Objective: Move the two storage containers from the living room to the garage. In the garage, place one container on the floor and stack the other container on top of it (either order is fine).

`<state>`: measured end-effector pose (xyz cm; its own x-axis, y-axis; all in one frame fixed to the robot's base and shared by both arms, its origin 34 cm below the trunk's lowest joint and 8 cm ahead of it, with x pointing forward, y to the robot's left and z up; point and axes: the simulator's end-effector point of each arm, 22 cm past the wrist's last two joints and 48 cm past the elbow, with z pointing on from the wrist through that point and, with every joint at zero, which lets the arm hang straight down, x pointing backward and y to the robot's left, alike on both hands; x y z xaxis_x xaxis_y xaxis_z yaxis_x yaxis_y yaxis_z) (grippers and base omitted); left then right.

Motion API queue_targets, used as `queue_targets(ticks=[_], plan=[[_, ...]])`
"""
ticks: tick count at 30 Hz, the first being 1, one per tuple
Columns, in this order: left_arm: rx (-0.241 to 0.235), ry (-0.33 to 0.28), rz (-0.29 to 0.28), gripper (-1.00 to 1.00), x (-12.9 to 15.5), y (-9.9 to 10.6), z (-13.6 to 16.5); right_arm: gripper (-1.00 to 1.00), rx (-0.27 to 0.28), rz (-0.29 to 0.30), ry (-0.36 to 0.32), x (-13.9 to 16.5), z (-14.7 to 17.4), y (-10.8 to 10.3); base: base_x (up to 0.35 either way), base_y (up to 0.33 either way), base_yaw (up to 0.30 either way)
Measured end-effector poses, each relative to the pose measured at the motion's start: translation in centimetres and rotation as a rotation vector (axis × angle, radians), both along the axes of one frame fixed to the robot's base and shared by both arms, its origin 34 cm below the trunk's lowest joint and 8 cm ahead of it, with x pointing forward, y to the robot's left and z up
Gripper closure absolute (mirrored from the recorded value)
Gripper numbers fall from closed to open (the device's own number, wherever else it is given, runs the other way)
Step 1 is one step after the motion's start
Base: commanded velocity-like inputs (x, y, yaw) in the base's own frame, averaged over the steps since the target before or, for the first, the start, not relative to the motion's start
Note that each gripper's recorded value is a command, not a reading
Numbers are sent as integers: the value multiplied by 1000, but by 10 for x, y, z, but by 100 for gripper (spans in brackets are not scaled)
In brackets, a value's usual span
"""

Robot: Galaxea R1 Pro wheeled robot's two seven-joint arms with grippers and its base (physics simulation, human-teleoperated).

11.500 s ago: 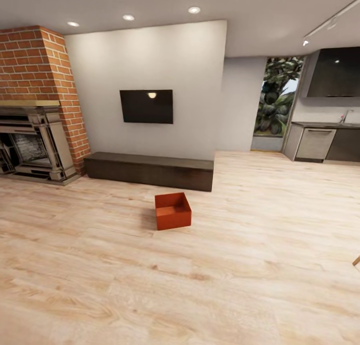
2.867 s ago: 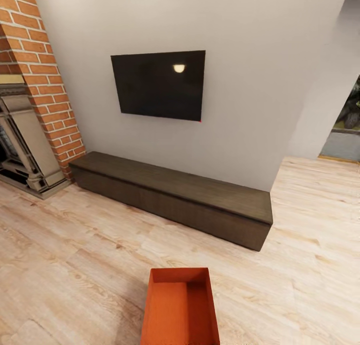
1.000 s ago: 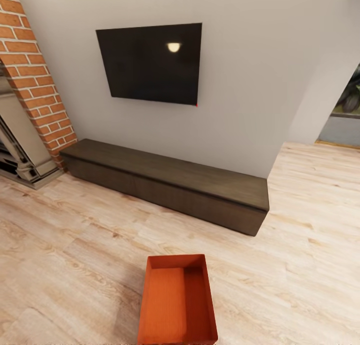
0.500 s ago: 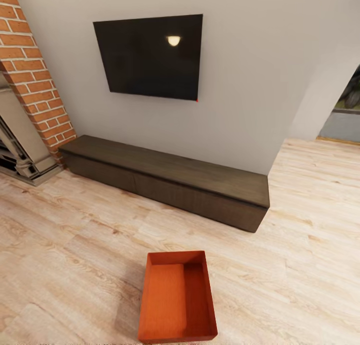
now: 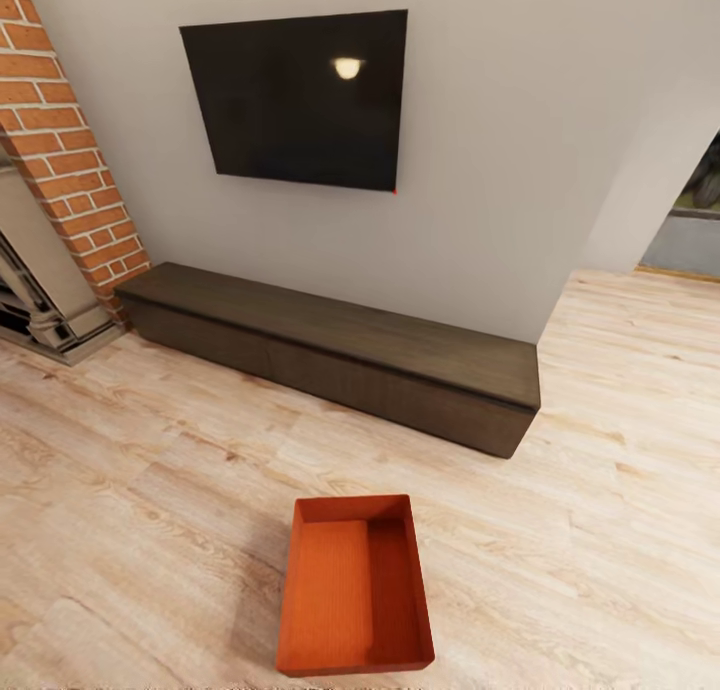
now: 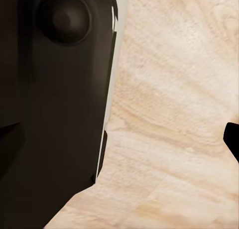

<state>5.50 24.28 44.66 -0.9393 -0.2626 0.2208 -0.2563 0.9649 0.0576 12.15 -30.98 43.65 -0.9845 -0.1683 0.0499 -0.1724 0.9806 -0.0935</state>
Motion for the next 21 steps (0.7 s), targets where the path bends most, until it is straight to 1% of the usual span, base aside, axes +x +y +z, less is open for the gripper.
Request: queue_targets(ticks=[21], plan=[[-1, 34, -1, -100, -13, 0, 3, -100, -3, -6, 31, -12, 1, -1, 0, 0, 0]])
